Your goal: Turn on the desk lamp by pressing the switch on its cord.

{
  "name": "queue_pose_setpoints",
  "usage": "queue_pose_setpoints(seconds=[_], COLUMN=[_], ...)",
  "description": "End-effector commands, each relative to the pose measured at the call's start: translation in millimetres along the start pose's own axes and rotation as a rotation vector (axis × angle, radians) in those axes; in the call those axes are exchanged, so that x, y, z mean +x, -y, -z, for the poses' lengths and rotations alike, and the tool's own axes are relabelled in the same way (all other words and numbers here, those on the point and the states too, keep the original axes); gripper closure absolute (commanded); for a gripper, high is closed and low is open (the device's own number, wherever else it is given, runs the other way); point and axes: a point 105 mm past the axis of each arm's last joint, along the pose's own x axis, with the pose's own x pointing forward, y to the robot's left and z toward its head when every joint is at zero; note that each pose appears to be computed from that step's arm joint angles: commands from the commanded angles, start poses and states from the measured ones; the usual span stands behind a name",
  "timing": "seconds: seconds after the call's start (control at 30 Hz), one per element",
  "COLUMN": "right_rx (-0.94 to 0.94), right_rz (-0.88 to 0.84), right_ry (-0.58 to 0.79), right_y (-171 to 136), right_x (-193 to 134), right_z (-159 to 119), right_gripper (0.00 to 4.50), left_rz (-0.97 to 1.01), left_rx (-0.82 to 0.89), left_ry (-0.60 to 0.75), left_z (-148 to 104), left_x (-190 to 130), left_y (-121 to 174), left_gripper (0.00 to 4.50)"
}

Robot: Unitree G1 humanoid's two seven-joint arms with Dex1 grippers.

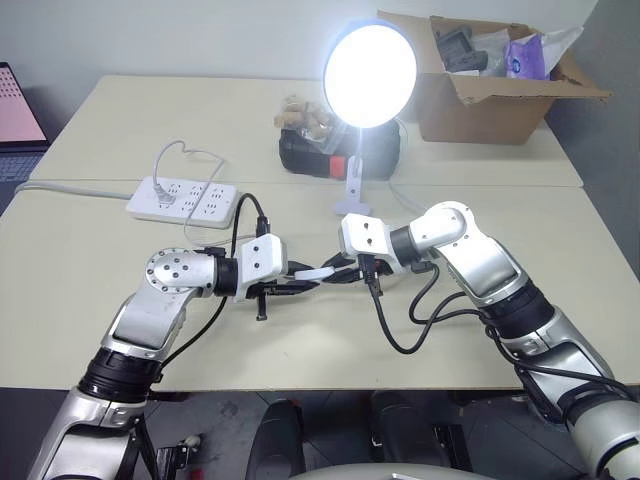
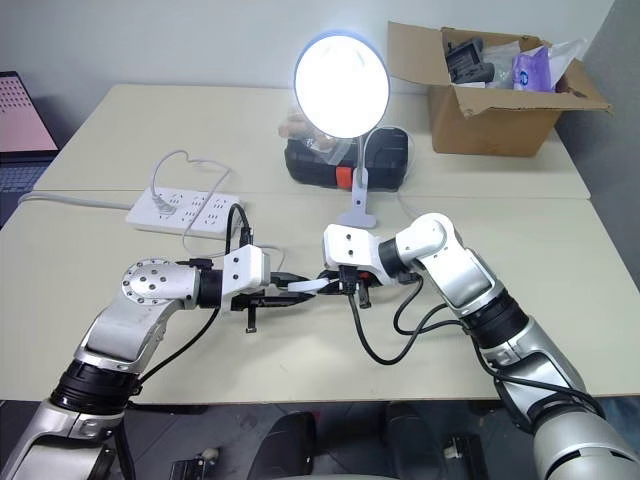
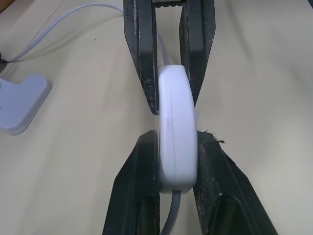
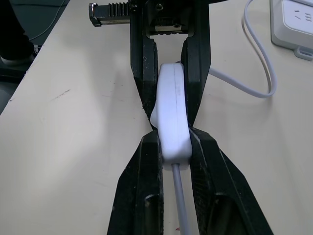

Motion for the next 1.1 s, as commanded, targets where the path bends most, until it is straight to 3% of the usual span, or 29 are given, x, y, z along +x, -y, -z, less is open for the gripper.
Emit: queue_pose_setpoints(seconds=[0.03, 0.27, 0.33, 0.73, 1.1], right_rx=[-0.042, -0.049, -0.051, -0.05, -0.014], right_rz=[-0.007, -0.008, -0.006, 0.031, 0.142], right_ry=[0.035, 0.034, 0.031, -0.013, -0.093], right_y=[-0.4, -0.6, -0.2, 12.2, 48.2], right_x=[-0.1, 0.4, 0.7, 1.1, 8.4], right_z=[-13.0, -12.6, -11.4, 7.2, 50.6], right_gripper=[4.12, 4.12, 4.12, 4.12, 4.12], left_rz=[-0.063, -0.049, -0.061, -0.068, -0.218], left_rx=[0.038, 0.073, 0.067, 0.118, -0.037], left_ry=[0.022, 0.045, 0.045, -0.034, -0.113], left_z=[-10.0, -15.8, -15.1, -1.9, 24.3], left_x=[-2.7, -1.8, -2.5, -27.4, -74.8], left_y=[-13.2, -9.5, -11.2, -5.9, 13.6], left_gripper=[3.97, 3.97, 3.29, 0.91, 0.86])
